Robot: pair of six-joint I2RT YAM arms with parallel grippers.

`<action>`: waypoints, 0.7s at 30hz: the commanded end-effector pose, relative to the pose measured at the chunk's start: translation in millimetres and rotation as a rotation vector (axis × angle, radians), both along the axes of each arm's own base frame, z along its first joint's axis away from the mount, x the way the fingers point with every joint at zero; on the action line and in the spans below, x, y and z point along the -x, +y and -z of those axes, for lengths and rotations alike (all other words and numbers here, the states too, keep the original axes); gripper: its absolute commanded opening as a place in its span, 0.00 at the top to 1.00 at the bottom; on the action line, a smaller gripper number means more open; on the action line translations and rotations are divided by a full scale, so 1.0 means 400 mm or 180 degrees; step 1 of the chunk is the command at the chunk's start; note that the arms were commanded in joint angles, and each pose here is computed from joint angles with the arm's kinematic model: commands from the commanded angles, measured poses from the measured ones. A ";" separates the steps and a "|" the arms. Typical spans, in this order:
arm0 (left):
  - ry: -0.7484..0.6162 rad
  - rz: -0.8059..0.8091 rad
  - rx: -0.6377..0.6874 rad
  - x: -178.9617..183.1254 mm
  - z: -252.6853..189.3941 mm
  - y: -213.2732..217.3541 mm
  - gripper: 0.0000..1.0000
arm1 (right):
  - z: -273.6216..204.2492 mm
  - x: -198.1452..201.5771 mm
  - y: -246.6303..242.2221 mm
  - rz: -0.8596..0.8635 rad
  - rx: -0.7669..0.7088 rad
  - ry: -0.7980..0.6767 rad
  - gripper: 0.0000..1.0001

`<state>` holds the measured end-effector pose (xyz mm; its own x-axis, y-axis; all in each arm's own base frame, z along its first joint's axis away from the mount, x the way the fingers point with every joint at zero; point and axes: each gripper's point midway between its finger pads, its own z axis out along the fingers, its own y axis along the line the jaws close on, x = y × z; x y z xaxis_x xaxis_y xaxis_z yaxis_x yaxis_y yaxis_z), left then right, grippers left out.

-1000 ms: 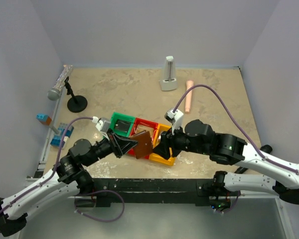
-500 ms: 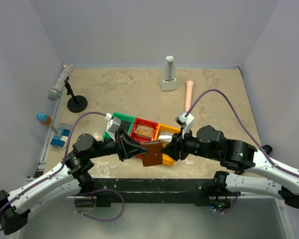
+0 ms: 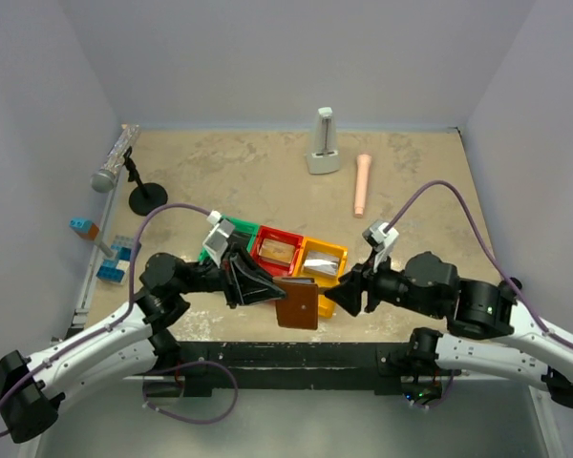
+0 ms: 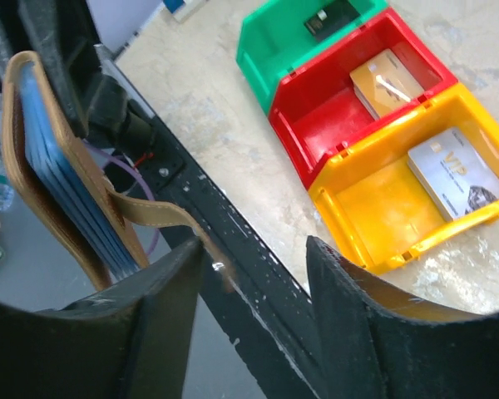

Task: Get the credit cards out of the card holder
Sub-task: Open the card holder.

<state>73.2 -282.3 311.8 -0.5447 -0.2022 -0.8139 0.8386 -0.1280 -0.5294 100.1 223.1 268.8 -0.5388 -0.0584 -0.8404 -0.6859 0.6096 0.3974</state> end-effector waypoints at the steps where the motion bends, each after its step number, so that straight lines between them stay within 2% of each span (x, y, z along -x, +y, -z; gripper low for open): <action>1: -0.0250 0.0405 0.0630 0.051 -0.127 0.041 1.00 | -0.093 0.030 0.003 -0.0187 -0.0589 -0.0150 0.39; 5: -0.0162 0.0547 0.0831 0.037 -0.154 0.056 1.00 | -0.158 0.060 -0.010 -0.0330 -0.0974 -0.0237 0.33; 10: -0.0076 0.0860 0.0964 0.045 -0.179 0.055 1.00 | -0.220 0.081 -0.004 -0.0488 -0.1194 -0.0300 0.31; 21: -0.0106 0.0989 0.0993 0.061 -0.209 0.061 1.00 | -0.238 0.068 0.052 -0.0561 -0.1106 -0.0254 0.30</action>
<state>84.6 -287.3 339.4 -0.7828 -0.1152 -0.6116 0.6054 -0.3684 -0.7055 74.9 238.6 335.9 -0.4993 0.1027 -0.8603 -0.7836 0.3701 0.4989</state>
